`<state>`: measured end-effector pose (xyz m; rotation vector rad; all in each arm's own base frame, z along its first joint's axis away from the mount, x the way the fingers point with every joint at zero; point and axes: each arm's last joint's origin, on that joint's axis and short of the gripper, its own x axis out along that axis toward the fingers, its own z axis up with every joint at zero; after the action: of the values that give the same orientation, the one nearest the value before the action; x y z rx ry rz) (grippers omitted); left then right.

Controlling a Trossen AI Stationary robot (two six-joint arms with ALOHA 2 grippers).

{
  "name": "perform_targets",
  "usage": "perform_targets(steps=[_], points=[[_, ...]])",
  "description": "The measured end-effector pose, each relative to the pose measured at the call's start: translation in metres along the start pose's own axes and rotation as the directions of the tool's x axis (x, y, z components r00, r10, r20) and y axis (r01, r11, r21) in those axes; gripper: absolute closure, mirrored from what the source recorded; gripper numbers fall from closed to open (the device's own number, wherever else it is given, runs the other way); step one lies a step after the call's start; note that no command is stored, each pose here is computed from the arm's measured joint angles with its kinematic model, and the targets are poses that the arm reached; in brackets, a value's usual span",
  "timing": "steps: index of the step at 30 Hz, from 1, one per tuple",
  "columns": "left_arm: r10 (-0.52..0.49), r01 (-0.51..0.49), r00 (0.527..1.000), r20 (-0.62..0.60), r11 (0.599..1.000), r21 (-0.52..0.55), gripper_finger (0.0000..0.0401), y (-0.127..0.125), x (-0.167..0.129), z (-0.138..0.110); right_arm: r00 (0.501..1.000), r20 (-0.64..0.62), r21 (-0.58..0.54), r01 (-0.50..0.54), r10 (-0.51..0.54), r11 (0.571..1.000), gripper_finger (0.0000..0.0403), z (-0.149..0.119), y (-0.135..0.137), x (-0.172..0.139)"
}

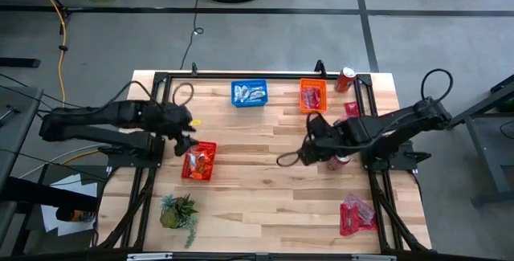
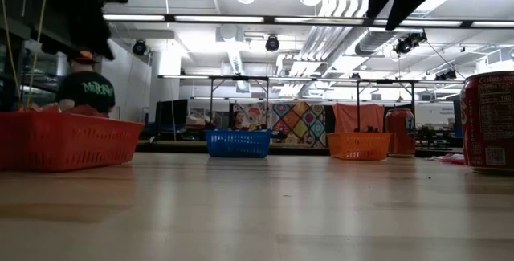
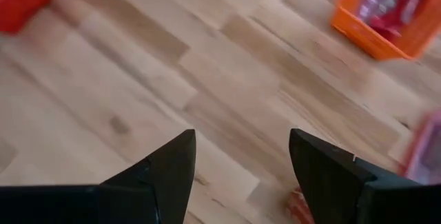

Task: Sort candy
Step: Put the red candy pack into the orange basket

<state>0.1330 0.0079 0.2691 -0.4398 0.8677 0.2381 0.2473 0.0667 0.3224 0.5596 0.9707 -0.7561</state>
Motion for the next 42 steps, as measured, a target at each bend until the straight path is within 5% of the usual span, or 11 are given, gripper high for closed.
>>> perform_targets(steps=[10,15,21,26,33,42], points=[[0.134,-0.134,0.977,0.164,0.991,-0.009,0.0130,0.013,-0.015,0.023,0.987,-0.068,0.089,0.152,-0.147,0.984,0.0174,0.022,-0.026,0.013],[0.128,-0.126,0.958,0.257,0.992,-0.026,0.0130,0.018,-0.017,0.035,0.929,-0.192,0.159,0.348,-0.316,0.924,0.0174,0.021,-0.059,0.041],[0.108,-0.084,0.865,0.490,0.994,-0.070,0.0130,0.024,-0.026,0.061,0.876,-0.388,0.308,0.418,-0.288,0.855,0.0174,0.005,-0.117,0.095],[0.107,-0.053,0.760,0.641,0.993,-0.103,0.0130,0.028,-0.028,0.084,0.803,-0.466,0.302,0.538,-0.371,0.787,0.0174,-0.001,-0.161,0.120],[0.110,-0.033,0.683,0.722,0.992,-0.120,0.0130,0.036,-0.008,0.114,0.832,-0.433,0.314,0.500,-0.347,0.807,0.0174,-0.001,-0.197,0.153],[0.109,0.049,0.588,0.801,0.984,-0.169,0.0130,0.042,-0.005,0.130,0.827,-0.405,0.291,0.522,-0.391,0.802,0.0174,0.000,-0.208,0.158]])
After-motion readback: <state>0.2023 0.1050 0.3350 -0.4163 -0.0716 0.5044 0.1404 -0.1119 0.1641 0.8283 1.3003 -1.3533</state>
